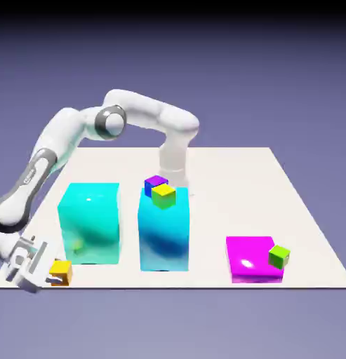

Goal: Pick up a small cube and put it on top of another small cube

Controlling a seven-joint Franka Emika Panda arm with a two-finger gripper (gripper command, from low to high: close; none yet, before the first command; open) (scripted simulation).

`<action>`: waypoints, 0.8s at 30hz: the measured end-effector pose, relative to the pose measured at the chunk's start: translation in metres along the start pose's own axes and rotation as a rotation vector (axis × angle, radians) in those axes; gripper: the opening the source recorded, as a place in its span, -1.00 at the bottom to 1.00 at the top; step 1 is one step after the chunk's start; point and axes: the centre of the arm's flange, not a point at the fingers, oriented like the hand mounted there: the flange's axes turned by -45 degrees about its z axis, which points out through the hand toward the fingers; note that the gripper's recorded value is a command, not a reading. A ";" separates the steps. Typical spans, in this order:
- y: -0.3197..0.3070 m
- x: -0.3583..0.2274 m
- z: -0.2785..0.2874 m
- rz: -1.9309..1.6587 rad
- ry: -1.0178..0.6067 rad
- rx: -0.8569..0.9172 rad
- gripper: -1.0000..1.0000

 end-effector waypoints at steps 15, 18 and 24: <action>0.029 0.232 -0.018 -0.346 -0.015 0.290 -1.00; 0.025 0.285 0.002 -0.421 -0.020 0.400 -1.00; 0.000 0.380 0.052 -0.537 -0.043 0.642 -1.00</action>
